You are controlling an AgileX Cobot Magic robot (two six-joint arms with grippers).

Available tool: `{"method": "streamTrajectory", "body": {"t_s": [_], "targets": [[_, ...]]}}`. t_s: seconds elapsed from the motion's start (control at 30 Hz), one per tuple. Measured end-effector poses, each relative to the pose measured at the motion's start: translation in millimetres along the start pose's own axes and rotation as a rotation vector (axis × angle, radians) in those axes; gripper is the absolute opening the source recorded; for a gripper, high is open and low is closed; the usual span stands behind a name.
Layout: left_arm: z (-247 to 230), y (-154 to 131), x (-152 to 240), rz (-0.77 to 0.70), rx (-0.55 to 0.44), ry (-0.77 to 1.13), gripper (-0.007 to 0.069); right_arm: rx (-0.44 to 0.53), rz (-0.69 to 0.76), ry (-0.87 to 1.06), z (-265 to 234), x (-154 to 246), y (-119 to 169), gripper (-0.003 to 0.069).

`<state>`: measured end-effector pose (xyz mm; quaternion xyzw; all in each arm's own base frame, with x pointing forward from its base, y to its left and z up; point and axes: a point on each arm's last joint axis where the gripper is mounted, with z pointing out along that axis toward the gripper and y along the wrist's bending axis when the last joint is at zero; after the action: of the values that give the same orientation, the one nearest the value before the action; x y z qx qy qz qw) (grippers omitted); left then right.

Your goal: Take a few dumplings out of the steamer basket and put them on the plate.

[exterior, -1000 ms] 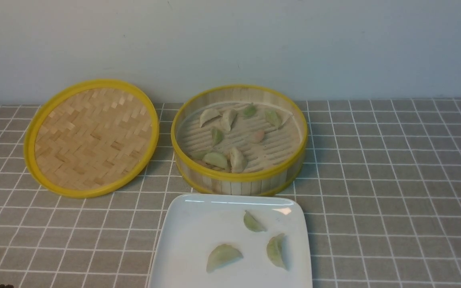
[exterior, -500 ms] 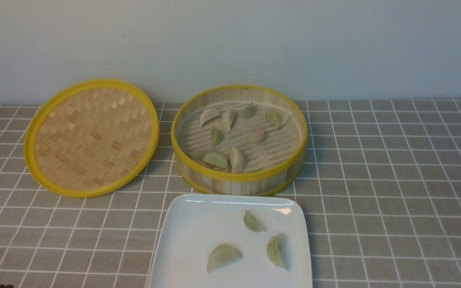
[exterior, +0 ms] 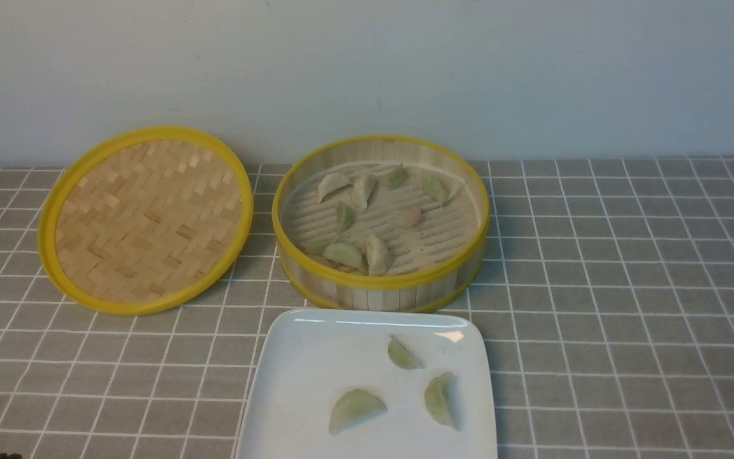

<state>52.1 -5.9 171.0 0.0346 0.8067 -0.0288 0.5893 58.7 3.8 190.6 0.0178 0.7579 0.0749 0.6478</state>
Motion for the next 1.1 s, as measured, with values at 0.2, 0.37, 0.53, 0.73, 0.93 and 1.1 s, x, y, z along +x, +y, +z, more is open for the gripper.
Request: {"method": "streamTrajectory", "body": {"t_s": [0.2, 0.37, 0.53, 0.73, 0.93, 1.1], "targets": [[0.0, 0.0, 0.0, 0.0, 0.0, 0.0, -0.0005, 0.098, 0.019, 0.027, -2.1, 8.6, -7.1, -0.0014], [0.0, 0.0, 0.0, 0.0, 0.0, 0.0, -0.0005, 0.103, -0.001, 0.027, -2.7, 8.5, -7.5, -0.0014], [0.0, 0.0, 0.0, 0.0, 0.0, 0.0, -0.0005, 0.102, -0.008, 0.027, -2.7, 8.5, -7.5, -0.0014], [0.0, 0.0, 0.0, 0.0, 0.0, 0.0, -0.0005, 0.102, -0.009, 0.025, -2.8, 8.4, -7.4, -0.0014], [0.0, 0.0, 0.0, 0.0, 0.0, 0.0, -0.0005, 0.102, -0.009, 0.025, -2.8, 8.4, -7.4, -0.0014], [0.0, 0.0, 0.0, 0.0, 0.0, 0.0, -0.0005, 0.102, -0.009, 0.025, -2.8, 8.4, -7.4, -0.0014]]}}
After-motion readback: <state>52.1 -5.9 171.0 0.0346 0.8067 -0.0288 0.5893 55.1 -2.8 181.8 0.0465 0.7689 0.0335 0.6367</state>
